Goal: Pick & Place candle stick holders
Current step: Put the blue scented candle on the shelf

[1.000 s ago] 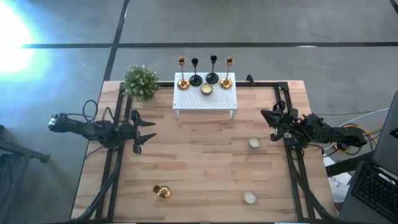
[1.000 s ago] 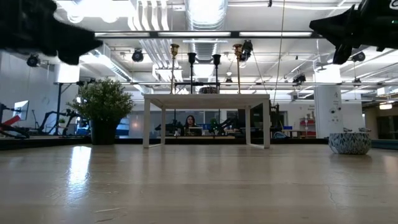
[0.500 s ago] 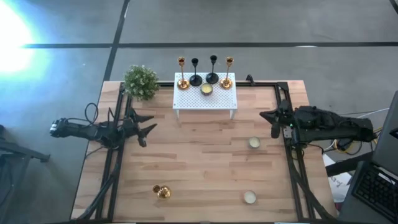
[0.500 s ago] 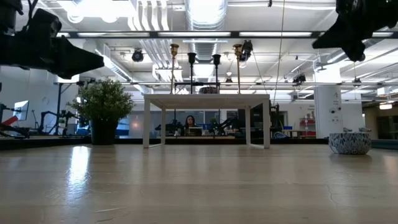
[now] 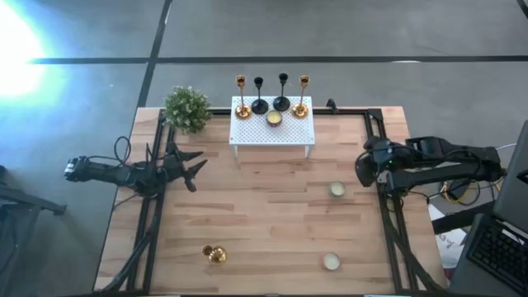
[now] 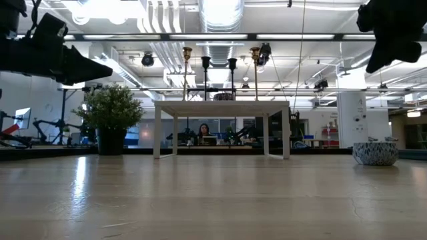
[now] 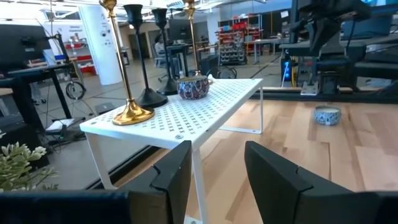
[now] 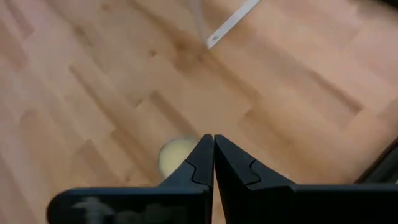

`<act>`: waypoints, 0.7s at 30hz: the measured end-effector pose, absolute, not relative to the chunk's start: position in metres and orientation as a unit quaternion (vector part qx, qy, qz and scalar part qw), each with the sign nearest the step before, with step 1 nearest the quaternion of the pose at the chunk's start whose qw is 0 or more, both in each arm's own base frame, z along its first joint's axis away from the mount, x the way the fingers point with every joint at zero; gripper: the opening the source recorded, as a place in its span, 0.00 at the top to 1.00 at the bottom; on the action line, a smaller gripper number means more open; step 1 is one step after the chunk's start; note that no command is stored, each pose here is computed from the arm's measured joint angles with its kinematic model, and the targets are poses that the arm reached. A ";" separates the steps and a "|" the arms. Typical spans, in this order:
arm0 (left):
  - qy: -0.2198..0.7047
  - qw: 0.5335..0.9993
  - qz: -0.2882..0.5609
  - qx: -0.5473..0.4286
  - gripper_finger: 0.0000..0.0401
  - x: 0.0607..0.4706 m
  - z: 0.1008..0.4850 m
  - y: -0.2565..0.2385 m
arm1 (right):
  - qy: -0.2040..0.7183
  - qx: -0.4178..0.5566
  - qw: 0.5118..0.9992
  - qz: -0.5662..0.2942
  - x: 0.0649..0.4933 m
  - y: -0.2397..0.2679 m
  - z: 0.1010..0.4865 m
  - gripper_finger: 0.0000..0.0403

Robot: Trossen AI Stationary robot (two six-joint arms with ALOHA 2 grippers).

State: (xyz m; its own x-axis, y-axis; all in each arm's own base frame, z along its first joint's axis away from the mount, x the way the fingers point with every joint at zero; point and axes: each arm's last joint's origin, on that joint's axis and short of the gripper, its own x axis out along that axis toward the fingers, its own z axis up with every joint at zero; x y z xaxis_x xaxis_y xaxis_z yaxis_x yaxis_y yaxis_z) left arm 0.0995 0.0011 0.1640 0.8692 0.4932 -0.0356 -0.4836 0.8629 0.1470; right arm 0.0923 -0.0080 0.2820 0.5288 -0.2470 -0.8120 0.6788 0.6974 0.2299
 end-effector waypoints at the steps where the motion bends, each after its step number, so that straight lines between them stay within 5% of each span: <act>1: 0.036 0.964 0.253 0.067 0.62 0.099 0.165 0.001 | 0.402 0.276 0.830 -0.270 0.093 -0.007 0.282 0.98; 16: 0.035 0.965 0.251 0.067 0.62 0.100 0.165 0.001 | 0.408 0.282 0.825 -0.269 0.115 -0.008 0.278 0.97; 21: 0.035 0.965 0.251 0.067 0.62 0.100 0.165 0.001 | 0.459 0.276 0.800 -0.271 0.127 -0.007 0.265 0.88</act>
